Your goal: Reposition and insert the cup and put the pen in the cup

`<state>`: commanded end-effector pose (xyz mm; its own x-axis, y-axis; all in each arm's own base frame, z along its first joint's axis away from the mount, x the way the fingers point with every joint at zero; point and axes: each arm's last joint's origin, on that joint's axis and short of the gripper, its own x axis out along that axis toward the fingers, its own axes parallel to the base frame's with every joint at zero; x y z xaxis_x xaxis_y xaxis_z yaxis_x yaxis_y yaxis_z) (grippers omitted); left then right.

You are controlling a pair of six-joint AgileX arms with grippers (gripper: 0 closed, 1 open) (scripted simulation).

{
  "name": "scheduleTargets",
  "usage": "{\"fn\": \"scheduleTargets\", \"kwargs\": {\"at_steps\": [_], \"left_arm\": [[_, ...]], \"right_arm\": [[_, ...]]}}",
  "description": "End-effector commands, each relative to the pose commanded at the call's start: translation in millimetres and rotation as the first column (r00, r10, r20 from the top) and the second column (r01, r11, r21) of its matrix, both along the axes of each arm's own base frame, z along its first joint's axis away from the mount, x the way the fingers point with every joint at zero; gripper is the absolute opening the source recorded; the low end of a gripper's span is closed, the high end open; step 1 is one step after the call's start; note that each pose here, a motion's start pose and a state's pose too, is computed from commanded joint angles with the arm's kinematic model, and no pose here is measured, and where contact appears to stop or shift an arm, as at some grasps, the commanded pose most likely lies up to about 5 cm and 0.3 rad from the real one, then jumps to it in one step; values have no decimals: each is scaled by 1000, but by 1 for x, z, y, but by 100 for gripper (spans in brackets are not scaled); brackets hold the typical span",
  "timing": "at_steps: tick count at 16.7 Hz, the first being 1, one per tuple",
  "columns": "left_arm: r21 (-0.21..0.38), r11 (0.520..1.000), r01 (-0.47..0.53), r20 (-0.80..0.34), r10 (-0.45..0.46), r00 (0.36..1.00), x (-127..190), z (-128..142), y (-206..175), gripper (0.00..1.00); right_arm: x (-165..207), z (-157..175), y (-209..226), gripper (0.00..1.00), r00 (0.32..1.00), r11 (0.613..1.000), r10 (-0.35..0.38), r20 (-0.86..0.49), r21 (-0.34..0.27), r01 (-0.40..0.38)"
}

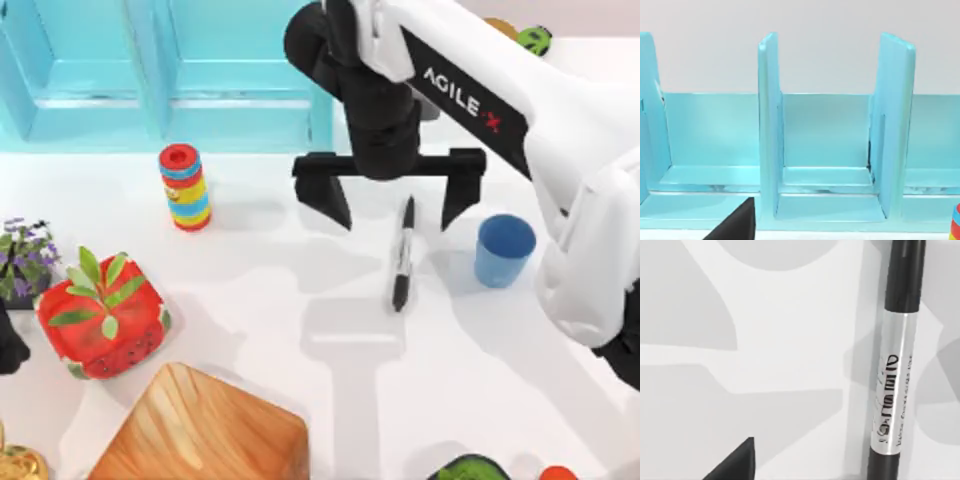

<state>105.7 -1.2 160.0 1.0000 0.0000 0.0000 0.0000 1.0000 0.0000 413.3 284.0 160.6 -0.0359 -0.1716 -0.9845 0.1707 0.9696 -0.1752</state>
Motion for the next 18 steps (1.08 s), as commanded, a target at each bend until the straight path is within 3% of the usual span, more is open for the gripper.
{"fn": "scheduleTargets", "kwargs": {"at_steps": [8,15,18], "left_arm": [[0,1000,0,0,0,1000,0,0,0,100],[0,1000,0,0,0,1000,0,0,0,100],[0,1000,0,0,0,1000,0,0,0,100]], "right_arm": [[-8,-68,-14,100,1000,1000,-1,-6,-5,1],[-11,-76,-16,100,1000,1000,-1,-2,-2,1],[-11,-76,-16,77,1000,1000,-1,-2,-2,1]]}}
